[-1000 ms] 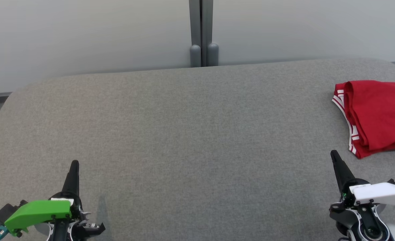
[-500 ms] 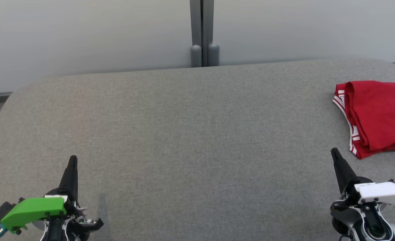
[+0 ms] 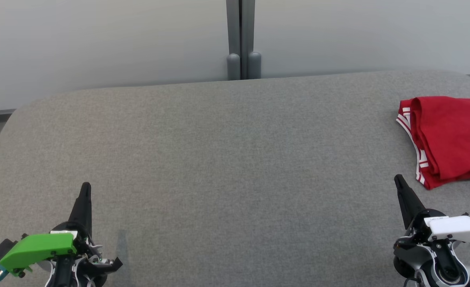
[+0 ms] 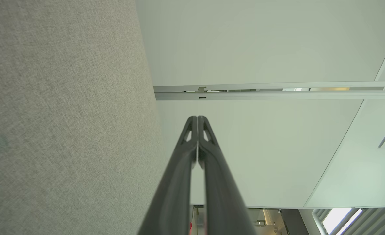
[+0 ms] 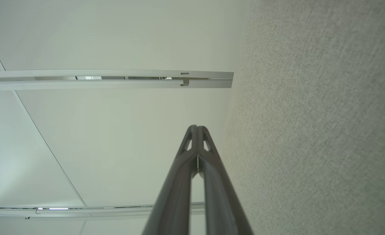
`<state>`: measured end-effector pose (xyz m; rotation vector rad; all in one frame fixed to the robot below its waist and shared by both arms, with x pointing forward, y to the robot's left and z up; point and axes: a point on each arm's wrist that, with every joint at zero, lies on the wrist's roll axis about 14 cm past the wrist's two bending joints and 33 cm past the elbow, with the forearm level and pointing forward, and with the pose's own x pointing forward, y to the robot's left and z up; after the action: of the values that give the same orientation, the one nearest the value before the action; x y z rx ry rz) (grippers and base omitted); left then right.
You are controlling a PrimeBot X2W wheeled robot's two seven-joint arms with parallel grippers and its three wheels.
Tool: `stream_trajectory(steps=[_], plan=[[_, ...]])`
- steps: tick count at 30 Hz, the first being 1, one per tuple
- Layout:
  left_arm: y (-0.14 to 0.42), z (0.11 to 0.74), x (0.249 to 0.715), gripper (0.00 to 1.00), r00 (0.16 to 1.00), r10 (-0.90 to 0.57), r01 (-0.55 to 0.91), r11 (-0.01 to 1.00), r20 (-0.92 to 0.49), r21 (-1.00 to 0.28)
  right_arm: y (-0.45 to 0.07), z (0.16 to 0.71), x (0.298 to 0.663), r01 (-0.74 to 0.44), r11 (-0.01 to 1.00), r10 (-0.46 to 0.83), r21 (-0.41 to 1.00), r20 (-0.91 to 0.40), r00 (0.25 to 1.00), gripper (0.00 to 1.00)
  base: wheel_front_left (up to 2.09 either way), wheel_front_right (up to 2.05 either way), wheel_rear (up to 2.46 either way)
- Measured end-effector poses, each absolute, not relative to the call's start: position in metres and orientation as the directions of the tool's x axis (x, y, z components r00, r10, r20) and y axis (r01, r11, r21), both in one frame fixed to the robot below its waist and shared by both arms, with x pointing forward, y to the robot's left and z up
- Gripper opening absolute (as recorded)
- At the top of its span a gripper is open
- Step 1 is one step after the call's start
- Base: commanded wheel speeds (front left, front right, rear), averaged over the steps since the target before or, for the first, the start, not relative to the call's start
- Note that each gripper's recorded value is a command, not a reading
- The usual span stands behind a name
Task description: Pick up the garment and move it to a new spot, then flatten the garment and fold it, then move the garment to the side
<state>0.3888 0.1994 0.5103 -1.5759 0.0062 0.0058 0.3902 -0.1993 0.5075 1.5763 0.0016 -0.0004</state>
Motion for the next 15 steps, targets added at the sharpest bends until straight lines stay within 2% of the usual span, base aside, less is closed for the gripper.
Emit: stream_trajectory(steps=[15], plan=[[0.1994, 0.5103, 0.3888, 0.00, 1.000, 0.000, -0.008, -0.005, -0.008, -1.000, -0.1993, 0.5075, 0.3902, 0.001, -0.006, 0.001, 1.000, -0.001, 1.000, 0.00, 0.00, 0.00, 0.00]])
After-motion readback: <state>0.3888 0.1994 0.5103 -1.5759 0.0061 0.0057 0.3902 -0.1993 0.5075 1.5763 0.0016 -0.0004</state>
